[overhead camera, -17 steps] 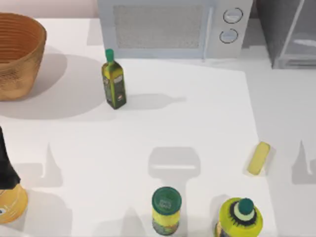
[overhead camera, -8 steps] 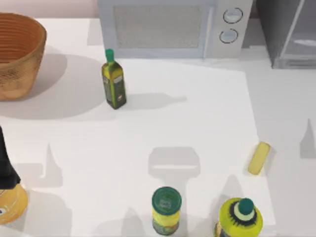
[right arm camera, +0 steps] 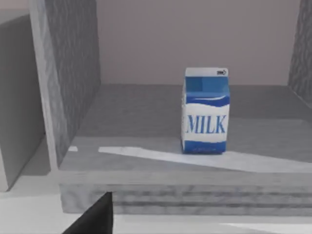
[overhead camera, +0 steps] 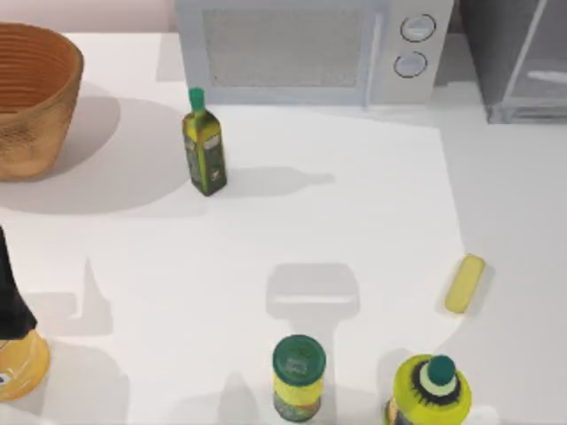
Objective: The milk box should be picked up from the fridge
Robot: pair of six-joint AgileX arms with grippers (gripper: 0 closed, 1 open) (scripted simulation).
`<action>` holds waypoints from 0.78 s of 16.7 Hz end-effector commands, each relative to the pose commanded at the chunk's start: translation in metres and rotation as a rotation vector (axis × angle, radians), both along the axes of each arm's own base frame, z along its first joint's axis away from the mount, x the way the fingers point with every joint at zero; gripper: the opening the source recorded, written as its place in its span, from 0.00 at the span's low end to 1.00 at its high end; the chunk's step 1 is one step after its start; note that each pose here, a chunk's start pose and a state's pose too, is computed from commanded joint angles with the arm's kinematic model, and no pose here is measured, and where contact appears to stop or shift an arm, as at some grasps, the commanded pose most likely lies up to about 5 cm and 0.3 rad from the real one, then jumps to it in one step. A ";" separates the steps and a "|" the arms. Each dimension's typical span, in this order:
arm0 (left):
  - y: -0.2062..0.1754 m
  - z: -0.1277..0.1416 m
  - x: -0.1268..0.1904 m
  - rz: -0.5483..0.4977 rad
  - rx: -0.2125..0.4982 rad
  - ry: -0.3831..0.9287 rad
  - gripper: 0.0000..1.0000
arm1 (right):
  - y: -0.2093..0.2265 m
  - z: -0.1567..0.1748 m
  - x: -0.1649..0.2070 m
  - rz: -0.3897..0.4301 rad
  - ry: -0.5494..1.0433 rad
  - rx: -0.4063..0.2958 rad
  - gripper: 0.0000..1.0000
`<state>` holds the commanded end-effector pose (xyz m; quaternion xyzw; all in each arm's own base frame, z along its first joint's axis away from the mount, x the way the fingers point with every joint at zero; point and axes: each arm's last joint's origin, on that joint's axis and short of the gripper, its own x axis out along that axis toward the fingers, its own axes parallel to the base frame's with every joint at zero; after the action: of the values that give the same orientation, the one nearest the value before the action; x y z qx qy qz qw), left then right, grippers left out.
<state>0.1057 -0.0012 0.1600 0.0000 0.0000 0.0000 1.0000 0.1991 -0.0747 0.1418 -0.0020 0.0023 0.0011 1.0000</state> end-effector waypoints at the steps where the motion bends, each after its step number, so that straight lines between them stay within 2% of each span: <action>1: 0.000 0.000 0.000 0.000 0.000 0.000 1.00 | -0.005 -0.007 0.003 0.002 0.006 0.004 1.00; 6: 0.000 0.000 0.000 0.000 0.000 0.000 1.00 | -0.024 -0.029 0.006 0.001 -0.002 0.005 1.00; 13: 0.000 0.000 0.000 0.000 0.000 0.000 1.00 | -0.026 -0.032 0.005 0.000 -0.001 0.006 1.00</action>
<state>0.1057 -0.0012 0.1600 0.0000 0.0000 0.0000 1.0000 0.2043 -0.1009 0.1097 0.0008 0.0016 0.0013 1.0000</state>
